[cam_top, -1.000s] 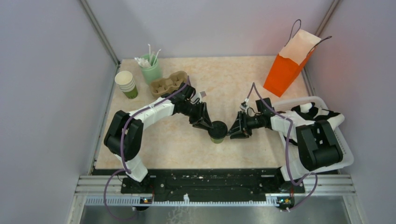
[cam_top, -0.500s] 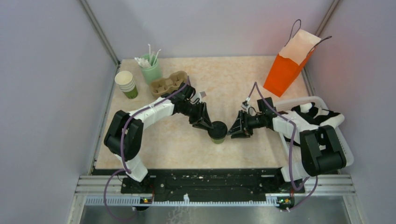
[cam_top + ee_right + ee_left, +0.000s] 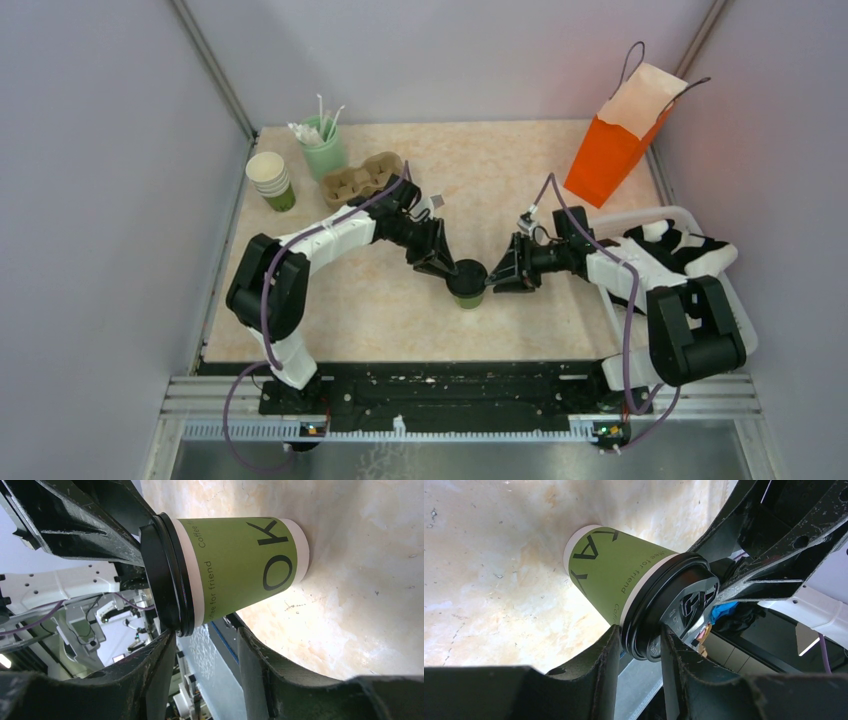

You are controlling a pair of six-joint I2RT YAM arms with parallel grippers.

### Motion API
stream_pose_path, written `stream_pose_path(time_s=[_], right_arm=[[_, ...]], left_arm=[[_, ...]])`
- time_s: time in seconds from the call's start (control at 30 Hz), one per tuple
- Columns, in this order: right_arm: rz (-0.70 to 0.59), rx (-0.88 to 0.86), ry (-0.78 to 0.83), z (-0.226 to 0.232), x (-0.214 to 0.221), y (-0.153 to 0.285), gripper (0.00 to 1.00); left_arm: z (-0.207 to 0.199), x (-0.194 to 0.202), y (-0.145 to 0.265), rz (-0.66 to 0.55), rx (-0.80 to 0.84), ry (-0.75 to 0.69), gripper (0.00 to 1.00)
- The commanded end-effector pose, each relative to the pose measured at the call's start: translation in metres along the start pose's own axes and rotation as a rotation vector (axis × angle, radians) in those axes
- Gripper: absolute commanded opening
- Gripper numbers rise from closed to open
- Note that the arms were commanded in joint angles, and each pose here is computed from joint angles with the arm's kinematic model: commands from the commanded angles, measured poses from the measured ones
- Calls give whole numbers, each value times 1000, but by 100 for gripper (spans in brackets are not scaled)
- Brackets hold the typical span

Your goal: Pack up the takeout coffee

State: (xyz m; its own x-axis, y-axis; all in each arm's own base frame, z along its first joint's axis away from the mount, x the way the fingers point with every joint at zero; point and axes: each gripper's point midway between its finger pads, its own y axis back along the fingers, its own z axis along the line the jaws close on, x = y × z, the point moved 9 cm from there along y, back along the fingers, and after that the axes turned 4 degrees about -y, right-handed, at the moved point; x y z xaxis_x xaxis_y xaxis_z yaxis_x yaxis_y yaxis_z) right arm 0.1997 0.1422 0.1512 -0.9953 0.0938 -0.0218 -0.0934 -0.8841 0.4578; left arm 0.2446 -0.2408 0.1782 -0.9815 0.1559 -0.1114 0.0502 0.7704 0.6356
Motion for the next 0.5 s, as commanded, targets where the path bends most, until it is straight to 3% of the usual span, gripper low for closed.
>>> stream_pose_path(time_s=[0.0, 0.47], right_arm=[[-15, -49, 50, 10, 1, 1, 49], [-38, 115, -43, -38, 5, -17, 41]], left_arm=[[8, -1, -6, 18, -59, -12, 40], [12, 5, -13, 59, -42, -23, 40]])
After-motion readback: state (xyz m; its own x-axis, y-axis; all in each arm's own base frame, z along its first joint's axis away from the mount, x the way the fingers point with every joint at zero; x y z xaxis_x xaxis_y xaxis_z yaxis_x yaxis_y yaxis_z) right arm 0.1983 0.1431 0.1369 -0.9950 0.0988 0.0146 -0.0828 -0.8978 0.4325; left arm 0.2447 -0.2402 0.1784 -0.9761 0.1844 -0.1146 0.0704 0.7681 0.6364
